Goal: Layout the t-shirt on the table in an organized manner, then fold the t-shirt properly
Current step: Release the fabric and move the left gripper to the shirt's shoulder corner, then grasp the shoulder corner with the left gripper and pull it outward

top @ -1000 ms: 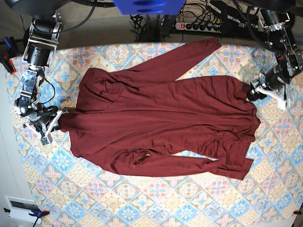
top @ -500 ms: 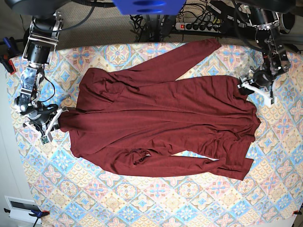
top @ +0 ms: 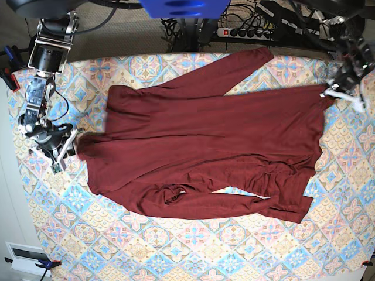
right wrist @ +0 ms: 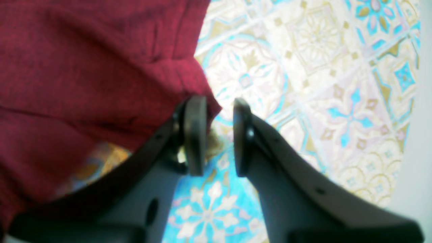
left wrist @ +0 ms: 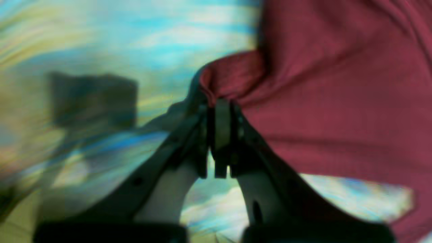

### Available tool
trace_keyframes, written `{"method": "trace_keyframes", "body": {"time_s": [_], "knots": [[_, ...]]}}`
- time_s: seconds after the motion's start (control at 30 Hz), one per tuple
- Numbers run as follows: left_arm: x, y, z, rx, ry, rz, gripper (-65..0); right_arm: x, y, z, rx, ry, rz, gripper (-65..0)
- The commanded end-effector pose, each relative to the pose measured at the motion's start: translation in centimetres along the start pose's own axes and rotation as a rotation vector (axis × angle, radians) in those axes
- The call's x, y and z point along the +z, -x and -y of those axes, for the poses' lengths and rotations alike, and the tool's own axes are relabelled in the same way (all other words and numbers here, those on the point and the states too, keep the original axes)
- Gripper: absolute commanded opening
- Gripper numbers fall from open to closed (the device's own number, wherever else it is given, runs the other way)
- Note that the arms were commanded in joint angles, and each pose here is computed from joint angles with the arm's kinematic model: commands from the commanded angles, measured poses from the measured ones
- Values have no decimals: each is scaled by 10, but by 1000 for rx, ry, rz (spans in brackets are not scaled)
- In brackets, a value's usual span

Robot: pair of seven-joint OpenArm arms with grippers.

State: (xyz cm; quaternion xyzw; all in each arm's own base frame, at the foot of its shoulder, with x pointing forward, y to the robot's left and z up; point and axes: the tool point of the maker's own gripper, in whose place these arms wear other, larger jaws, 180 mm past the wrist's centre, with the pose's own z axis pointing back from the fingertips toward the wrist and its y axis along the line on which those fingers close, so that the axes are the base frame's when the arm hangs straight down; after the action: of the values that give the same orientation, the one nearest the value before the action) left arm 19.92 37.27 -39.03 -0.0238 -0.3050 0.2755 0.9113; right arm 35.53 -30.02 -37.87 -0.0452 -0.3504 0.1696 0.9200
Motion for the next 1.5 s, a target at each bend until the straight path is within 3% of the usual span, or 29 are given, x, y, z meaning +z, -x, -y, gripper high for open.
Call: {"method": "trace_keyframes", "body": {"time_s": [0.0,0.13,0.33,0.47,0.53,0.7,0.87,0.97,1.2,1.47], "knots": [[10,-25,4,-15,20,79,-650,6,-12,11,10,27,36,-518],[25,-33,-19,21,-28,119,-650,6,-4,8,10,20,18,-518],[22,-25,-18,37,-25,108,-650,5,-4,7,13,18,17,-518],[18,-6,-11,23,-11,5,-637,6,-3,7,14,16,17,-518],[19,-2,-9,2,-8,-44,-610,9,-11,5,36,13,37,-518],[35,0,-12,59,69,-48,-510,21,2,-12,123,-22,-6,-518],[56,15,-8,114,182,-94,-354,25,4,-15,137,-21,-2,-517],[64,27,-6,147,223,-121,-322,25,9,-17,137,-26,-12,-517],[86,66,47,5,324,-214,-335,25,9,-17,137,-26,-12,-517],[53,123,110,-244,375,-373,-335,25,9,-17,137,-26,-12,-517]]}}
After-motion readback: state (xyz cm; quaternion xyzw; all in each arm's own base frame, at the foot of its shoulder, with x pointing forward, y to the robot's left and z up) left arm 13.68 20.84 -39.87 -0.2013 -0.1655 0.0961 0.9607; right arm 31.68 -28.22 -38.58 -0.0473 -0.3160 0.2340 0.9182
